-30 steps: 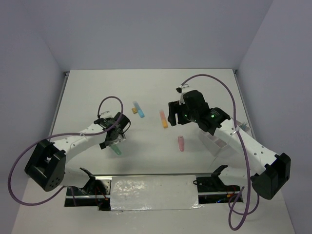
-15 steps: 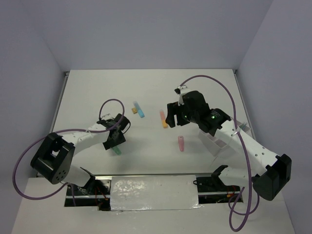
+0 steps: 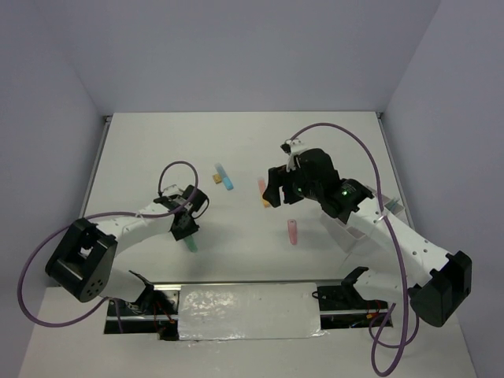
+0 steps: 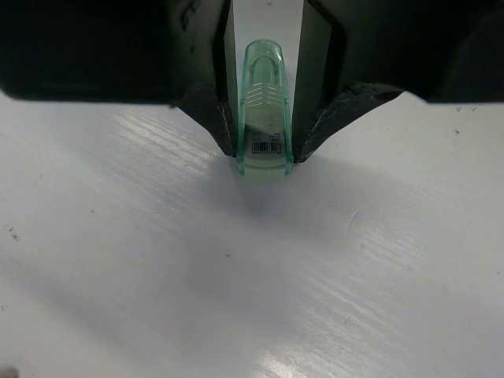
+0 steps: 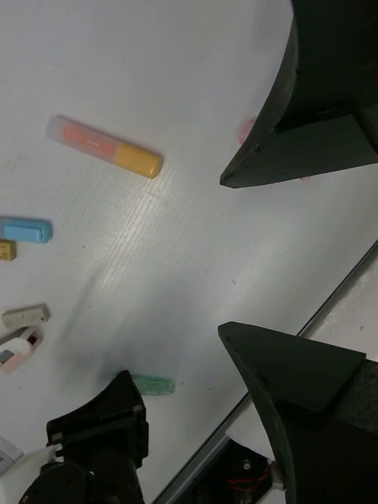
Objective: Sort the stationery into containers
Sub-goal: Pick up the stationery from the center of the board, then place the stationery in the storage box.
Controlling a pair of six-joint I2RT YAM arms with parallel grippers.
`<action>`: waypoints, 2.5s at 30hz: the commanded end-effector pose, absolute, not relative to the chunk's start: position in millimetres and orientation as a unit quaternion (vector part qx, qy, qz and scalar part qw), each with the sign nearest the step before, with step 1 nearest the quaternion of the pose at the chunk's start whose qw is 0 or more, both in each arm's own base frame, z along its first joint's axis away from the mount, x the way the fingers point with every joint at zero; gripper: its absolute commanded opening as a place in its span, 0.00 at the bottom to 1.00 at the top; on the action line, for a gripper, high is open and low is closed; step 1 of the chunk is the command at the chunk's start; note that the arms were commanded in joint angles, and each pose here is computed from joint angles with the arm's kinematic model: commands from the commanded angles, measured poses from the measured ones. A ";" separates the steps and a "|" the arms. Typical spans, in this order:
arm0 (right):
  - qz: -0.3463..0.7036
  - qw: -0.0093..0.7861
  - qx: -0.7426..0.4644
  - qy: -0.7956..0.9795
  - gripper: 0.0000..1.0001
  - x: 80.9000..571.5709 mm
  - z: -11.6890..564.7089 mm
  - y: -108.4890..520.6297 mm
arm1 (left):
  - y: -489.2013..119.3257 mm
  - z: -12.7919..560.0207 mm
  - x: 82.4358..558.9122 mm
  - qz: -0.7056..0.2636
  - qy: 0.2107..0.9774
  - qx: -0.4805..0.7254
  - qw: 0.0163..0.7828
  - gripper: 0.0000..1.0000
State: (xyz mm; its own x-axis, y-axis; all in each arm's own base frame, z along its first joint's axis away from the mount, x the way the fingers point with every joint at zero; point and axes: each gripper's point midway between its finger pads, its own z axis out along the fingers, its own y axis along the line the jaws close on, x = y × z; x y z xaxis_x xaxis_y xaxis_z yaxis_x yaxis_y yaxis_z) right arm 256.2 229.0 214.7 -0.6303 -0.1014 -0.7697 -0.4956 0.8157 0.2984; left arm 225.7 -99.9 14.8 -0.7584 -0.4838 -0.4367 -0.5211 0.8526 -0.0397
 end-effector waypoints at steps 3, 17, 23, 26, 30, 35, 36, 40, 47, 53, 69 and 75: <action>0.311 0.399 -0.180 0.843 0.77 252.7 215.8 251.8 | -108.0 46.6 233.9 0.016 0.933 -0.272 0.234 0.00; 0.499 0.446 -0.139 0.730 0.66 212.0 246.3 338.5 | -151.7 169.1 269.8 -0.227 0.836 -0.362 0.344 0.00; 0.510 0.424 -0.178 0.727 0.58 207.9 254.0 377.5 | -174.6 202.1 269.0 -0.315 0.809 -0.350 0.352 0.00; 0.502 0.418 -0.190 0.732 0.56 205.5 248.4 390.5 | -174.6 208.8 267.3 -0.327 0.802 -0.351 0.357 0.00; 0.507 0.421 -0.188 0.728 0.53 207.3 243.7 400.3 | -177.1 217.2 264.5 -0.355 0.787 -0.350 0.363 0.00; 0.492 0.431 -0.190 0.732 0.46 213.5 244.5 408.8 | -177.9 217.4 263.2 -0.355 0.789 -0.351 0.360 0.00; 0.488 0.429 -0.189 0.736 0.46 214.5 240.8 410.3 | -178.2 218.4 263.4 -0.356 0.788 -0.350 0.361 0.00; 0.482 0.428 -0.190 0.740 0.45 217.3 238.2 414.7 | -178.8 222.1 264.3 -0.363 0.784 -0.348 0.365 0.00; 0.465 0.426 -0.188 0.753 0.35 221.9 229.1 415.7 | -180.0 222.9 264.6 -0.367 0.782 -0.348 0.365 0.00; 0.452 0.417 -0.189 0.766 0.24 223.6 215.8 416.3 | -178.2 229.6 265.9 -0.372 0.774 -0.350 0.375 0.00; 0.345 0.337 -0.061 0.874 0.00 248.5 192.1 312.0 | -141.0 226.1 285.5 -0.194 0.838 -0.327 0.392 0.99; 0.239 0.365 0.043 0.899 0.00 274.4 193.0 188.0 | -103.6 250.7 295.6 -0.123 0.845 -0.279 0.440 0.99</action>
